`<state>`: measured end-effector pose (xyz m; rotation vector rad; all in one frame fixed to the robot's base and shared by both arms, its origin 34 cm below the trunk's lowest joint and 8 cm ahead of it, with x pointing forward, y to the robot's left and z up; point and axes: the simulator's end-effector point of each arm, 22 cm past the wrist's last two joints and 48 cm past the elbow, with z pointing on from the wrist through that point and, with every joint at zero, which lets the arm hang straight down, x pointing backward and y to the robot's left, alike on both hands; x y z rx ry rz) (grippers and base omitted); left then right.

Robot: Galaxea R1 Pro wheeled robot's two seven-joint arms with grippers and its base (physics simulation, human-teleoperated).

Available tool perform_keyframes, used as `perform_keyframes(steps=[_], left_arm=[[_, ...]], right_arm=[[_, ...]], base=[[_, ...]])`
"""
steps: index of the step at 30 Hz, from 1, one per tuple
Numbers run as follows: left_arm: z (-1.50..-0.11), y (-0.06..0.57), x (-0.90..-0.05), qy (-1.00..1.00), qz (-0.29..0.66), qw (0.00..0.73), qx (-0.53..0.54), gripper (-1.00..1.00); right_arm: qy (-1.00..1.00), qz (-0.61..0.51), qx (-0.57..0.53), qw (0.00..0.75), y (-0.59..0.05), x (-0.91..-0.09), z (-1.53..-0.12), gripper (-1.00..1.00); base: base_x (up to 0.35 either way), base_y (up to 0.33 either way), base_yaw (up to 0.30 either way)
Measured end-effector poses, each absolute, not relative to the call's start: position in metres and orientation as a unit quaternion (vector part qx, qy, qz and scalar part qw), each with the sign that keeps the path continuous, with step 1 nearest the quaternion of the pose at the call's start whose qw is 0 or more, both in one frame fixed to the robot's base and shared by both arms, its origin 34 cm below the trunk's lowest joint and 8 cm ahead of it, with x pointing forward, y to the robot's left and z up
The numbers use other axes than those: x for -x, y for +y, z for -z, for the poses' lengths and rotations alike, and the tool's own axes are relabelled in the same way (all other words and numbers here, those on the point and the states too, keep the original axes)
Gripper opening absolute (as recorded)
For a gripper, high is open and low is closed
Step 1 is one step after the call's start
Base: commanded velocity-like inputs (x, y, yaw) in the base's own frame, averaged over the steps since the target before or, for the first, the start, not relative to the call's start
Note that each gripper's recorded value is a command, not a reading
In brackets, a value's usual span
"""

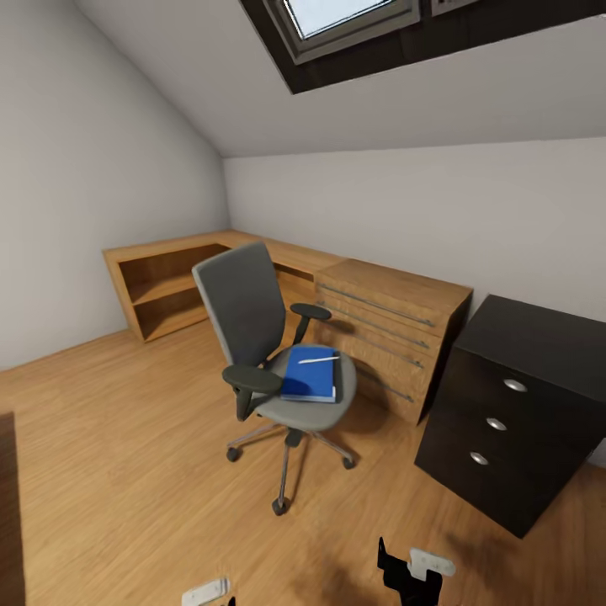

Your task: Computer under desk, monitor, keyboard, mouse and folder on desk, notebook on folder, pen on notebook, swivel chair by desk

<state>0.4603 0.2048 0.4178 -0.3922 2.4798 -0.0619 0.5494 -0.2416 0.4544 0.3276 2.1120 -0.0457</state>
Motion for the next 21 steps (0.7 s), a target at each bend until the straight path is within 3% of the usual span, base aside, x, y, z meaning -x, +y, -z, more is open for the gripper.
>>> perform_keyframes(steps=[12, 21], left_arm=[[-0.4197, 0.2100, -0.4583, 0.938, 0.019, 0.311, 0.150, 1.00], [-0.4198, 0.2105, -0.4588, 0.938, 0.019, 0.312, 0.151, 1.00]], right_arm=[[0.873, 0.012, -0.132, 0.469, -0.2316, -0.5408, -0.4517, 1.00], [0.873, 0.012, -0.133, 0.469, -0.2315, -0.5407, -0.4513, 1.00]], base=[[0.000, 0.011, -0.259], [-0.121, 0.216, -0.265]])
